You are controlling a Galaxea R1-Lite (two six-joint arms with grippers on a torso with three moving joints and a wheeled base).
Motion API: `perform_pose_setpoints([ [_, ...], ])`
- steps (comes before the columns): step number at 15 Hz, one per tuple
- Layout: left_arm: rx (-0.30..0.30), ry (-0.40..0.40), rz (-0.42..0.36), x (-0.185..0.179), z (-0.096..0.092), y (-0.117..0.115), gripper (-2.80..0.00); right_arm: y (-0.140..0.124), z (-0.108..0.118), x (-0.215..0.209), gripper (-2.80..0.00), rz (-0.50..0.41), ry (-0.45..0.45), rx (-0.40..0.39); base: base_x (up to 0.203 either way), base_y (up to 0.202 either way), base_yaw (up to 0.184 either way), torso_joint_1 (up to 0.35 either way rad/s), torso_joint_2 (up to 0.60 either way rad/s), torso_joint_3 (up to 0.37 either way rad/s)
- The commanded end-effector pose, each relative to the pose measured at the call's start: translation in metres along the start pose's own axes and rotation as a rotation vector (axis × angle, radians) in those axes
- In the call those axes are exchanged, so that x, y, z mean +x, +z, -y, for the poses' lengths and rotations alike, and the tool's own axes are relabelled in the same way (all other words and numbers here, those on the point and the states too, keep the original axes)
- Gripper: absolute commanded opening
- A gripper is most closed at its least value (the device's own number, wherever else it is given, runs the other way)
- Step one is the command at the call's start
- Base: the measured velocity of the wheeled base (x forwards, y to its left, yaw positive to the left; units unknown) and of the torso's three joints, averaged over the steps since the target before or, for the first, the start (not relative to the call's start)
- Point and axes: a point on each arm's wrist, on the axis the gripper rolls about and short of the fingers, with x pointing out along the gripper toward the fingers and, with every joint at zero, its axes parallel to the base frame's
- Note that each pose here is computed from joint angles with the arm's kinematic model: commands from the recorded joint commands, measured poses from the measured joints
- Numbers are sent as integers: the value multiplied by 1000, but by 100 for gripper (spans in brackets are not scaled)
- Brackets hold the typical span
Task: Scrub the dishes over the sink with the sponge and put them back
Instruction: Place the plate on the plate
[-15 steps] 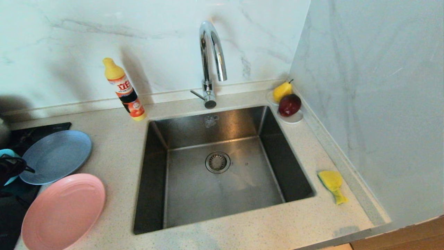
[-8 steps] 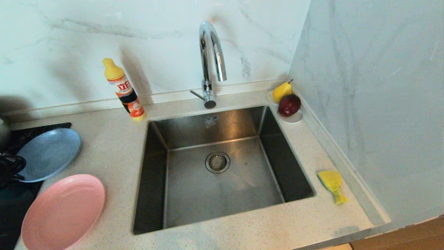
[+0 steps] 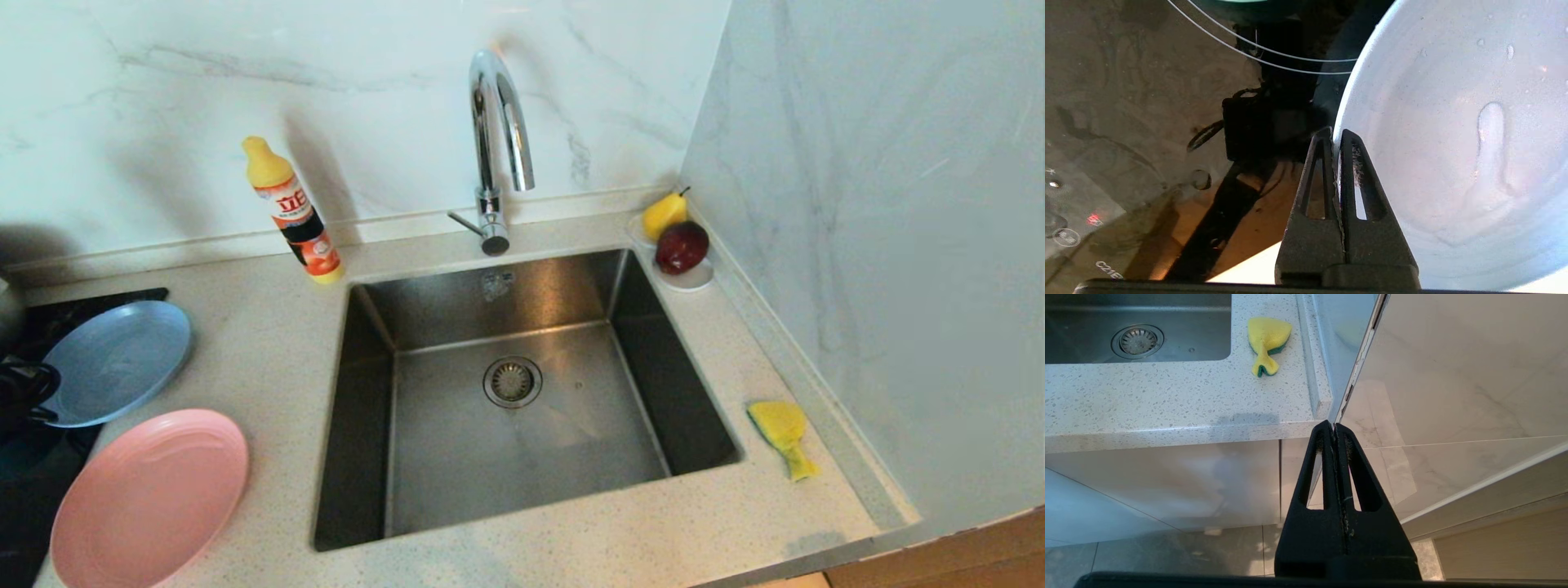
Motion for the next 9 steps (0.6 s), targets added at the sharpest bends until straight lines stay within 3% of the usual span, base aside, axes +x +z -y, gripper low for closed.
perform_pose_setpoints([
  [1, -2, -33, 38, -19, 6, 4, -280, 0, 0, 0, -280, 0, 1, -1, 0, 0, 0, 0, 0, 0],
  [5, 10, -106, 121, -59, 20, 11, -280, 0, 0, 0, -280, 0, 1, -1, 0, 0, 0, 0, 0, 0],
  [9, 17, -122, 138, -78, 27, 16, -280, 0, 0, 0, -280, 0, 1, -1, 0, 0, 0, 0, 0, 0],
])
